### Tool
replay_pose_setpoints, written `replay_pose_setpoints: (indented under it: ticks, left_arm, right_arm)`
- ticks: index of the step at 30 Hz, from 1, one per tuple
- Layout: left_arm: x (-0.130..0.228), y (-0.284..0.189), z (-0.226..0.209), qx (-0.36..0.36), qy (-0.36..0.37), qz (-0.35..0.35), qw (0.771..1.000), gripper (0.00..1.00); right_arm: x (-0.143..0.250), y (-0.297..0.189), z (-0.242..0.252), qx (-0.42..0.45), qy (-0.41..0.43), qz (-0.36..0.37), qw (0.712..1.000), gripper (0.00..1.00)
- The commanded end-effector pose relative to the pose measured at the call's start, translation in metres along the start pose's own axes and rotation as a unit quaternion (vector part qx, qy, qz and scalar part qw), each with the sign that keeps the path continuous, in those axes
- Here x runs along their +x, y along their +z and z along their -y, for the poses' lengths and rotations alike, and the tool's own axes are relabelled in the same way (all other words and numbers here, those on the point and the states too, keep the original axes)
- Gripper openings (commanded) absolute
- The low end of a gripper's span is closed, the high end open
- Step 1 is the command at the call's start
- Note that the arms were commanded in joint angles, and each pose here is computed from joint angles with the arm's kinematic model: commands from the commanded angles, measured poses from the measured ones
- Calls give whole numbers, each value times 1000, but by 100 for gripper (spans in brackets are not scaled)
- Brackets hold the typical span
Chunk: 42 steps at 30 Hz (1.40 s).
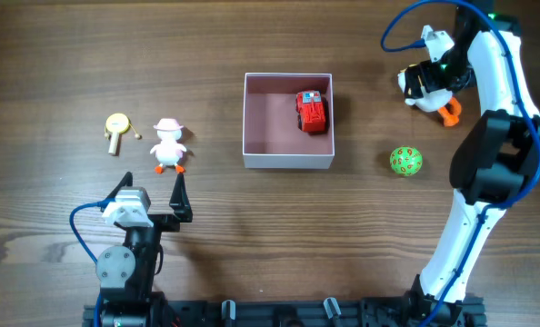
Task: Pack container
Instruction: 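Move the right gripper to the white plush duck and grasp it, then lift the plush duck and carry it over the box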
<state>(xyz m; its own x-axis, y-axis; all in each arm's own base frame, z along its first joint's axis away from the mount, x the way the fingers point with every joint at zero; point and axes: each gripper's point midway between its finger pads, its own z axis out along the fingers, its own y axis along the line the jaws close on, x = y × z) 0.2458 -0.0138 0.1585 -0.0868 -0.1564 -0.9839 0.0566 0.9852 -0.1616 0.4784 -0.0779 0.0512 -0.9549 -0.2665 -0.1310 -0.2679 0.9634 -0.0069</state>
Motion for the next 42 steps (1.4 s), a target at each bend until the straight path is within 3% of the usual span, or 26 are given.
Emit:
replay_pose_setpoints:
  ticks: [1,3,7,9,11,17,22,26,31,32,42]
  left_arm:
    - [3,1,-4,-9,4,-2,1000,100]
    - [3,1,-4,-9,4,-2,1000,100]
    - [3,1,-4,-9,4,-2,1000,100]
    - [3,1,-4,-9,4,-2,1000,100]
    - [3,1,-4,-9,4,-2,1000,100]
    - [3,1,-4,-9,4,-2,1000,100]
    - [3,1,-4,-9,4,-2,1000,100]
    - [3,1,-4,-9,4,-2,1000,100]
    - [3,1,-4,-9,4,-2,1000,100]
    - [3,1,-4,-9,4,-2,1000,100]
    - [3,1,-4,-9,4,-2,1000,100]
  right_arm:
    - [9,23,-5,-15,8,-29,999,93]
    - [9,23,-4,-14,8,-28,999,85]
    - [8,24,-2,-8,29,-28,999,39]
    - [7,23,-2,-7,40,-26,999,22]
    - [8,21,-3,-7,50,-28,998,12]
    - [-7,-13,-2,-1,89,-7,996,4]
    - [-49,-98,-20,6,92,94,991,4]
    - [-70,-185,-68,0,89,183,979,4]
    - [-72,-252,-142,-29,113,247,962,4]
    - [-71,-263,-183,-49,122,251,959,4]
    - [-51,-216,-258,-85,176,161,967,4]
